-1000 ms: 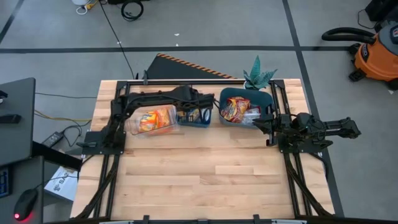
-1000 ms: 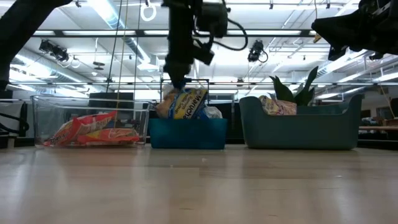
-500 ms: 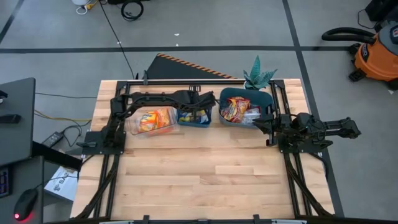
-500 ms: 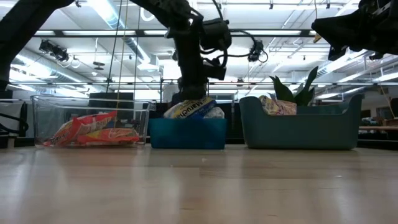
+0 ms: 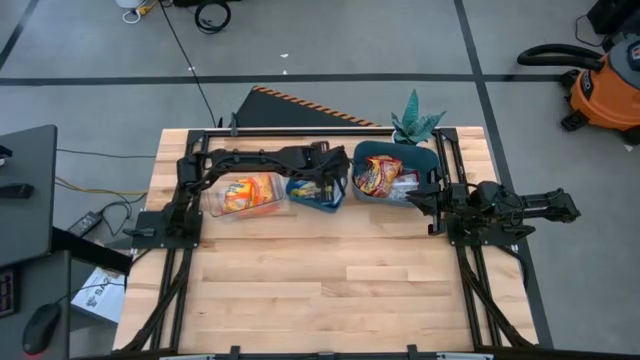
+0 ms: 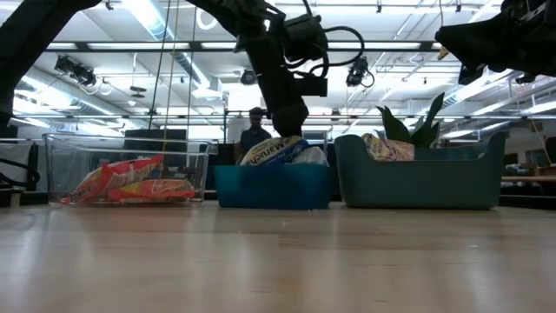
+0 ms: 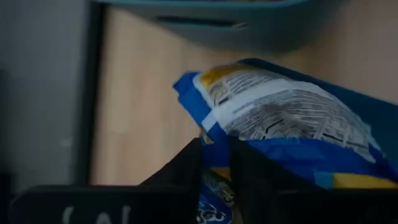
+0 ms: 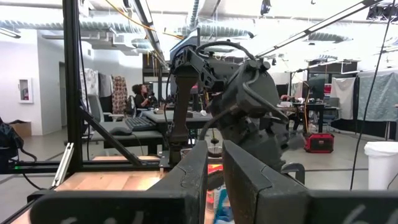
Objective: Sort Maruchan noodles
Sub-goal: Put the blue noodle pack into the blue bin, then adjust the blue bin on the table, then return to Home Position
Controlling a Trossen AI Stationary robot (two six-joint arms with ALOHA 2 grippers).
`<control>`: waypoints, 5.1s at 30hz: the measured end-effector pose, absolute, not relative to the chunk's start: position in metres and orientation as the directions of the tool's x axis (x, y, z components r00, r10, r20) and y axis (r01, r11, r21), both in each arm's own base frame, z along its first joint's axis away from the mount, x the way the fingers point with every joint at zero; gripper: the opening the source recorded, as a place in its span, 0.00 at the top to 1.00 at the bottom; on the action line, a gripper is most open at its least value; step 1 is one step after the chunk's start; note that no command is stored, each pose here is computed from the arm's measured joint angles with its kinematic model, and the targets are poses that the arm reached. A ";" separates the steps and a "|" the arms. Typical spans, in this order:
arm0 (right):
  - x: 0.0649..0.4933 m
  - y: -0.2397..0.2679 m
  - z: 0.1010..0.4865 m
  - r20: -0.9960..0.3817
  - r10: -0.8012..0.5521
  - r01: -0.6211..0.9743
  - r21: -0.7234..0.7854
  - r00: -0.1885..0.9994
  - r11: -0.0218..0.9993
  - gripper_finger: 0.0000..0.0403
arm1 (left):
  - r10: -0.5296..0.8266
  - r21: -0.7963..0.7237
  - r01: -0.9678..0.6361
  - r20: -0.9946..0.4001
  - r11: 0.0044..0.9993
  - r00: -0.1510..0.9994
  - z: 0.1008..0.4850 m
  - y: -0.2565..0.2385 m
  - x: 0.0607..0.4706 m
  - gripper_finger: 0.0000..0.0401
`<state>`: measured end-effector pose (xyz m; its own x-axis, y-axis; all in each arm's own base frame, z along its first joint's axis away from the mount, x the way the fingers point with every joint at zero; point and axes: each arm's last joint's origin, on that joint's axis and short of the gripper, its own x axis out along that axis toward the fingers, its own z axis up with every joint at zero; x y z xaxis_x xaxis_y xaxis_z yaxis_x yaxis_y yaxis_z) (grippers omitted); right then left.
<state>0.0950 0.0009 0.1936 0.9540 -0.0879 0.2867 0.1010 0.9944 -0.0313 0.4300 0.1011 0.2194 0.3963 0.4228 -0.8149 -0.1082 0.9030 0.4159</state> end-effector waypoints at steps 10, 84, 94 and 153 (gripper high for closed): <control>0.095 0.001 0.194 0.287 -0.088 0.101 -0.031 0.954 0.994 0.86 | 0.472 0.447 -0.156 -0.808 0.881 0.353 0.243 0.103 0.427 0.75; 0.095 0.001 0.194 0.287 -0.088 0.101 -0.031 0.954 0.994 0.86 | 0.239 0.139 -0.198 -0.419 0.970 0.876 0.245 -0.022 0.287 0.89; 0.095 0.001 0.194 0.287 -0.088 0.101 -0.031 0.954 0.994 0.86 | 0.204 0.181 -0.189 -0.072 0.965 0.976 0.206 -0.014 0.200 0.93; 0.098 0.001 0.177 0.119 -0.104 0.109 -0.036 0.987 0.993 0.86 | 0.050 -0.033 -0.044 0.219 0.998 0.974 0.189 -0.016 0.120 0.96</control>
